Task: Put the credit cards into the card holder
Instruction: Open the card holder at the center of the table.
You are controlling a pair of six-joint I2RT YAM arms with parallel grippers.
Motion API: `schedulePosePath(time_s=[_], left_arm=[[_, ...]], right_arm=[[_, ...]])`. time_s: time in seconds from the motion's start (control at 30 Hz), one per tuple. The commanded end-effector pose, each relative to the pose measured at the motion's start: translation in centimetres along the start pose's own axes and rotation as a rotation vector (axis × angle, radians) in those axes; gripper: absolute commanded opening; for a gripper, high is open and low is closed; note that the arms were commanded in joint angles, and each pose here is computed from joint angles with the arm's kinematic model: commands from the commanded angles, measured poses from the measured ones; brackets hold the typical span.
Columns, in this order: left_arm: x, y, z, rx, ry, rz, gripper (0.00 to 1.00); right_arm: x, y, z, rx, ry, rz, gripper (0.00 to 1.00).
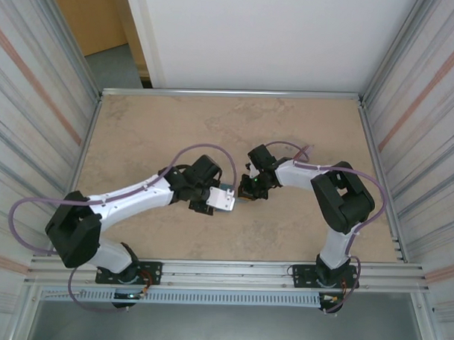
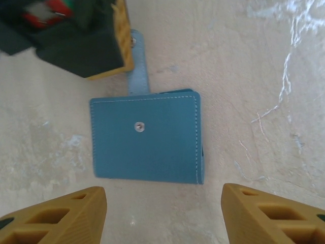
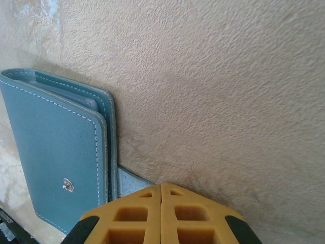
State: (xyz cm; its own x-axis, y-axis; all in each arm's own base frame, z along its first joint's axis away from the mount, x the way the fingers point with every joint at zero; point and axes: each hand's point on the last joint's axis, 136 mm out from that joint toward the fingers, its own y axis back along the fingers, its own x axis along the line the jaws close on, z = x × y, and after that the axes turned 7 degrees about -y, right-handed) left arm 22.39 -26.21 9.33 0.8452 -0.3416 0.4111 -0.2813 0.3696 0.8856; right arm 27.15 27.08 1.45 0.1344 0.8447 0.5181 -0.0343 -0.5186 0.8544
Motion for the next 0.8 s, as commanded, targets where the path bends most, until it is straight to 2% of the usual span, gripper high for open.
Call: schedulePosePath(time_s=[0.0, 0.2, 0.37, 0.53, 0.77], left_arm=[[1.4, -1.5, 0.2, 0.025, -0.097, 0.113, 0.61], [1.1, -3.8, 0.5, 0.042, -0.135, 0.155, 0.63], [0.8, -5.5, 0.2, 0.054, -0.128, 0.152, 0.58], [0.6, -5.9, 0.3, 0.046, -0.113, 0.152, 0.52], [0.8, -5.8, -0.4, 0.067, -0.094, 0.179, 0.51]], right_arm=[[-2.4, -1.3, -1.1, 0.026, -0.029, -0.076, 0.06], [-2.3, -1.2, -1.1, 0.025, -0.026, -0.075, 0.06], [-2.3, -1.4, -1.3, 0.021, -0.028, -0.071, 0.06], [-2.3, -1.3, -1.3, 0.022, -0.023, -0.075, 0.06], [-2.1, -1.1, -1.0, 0.015, -0.016, -0.068, 0.07]])
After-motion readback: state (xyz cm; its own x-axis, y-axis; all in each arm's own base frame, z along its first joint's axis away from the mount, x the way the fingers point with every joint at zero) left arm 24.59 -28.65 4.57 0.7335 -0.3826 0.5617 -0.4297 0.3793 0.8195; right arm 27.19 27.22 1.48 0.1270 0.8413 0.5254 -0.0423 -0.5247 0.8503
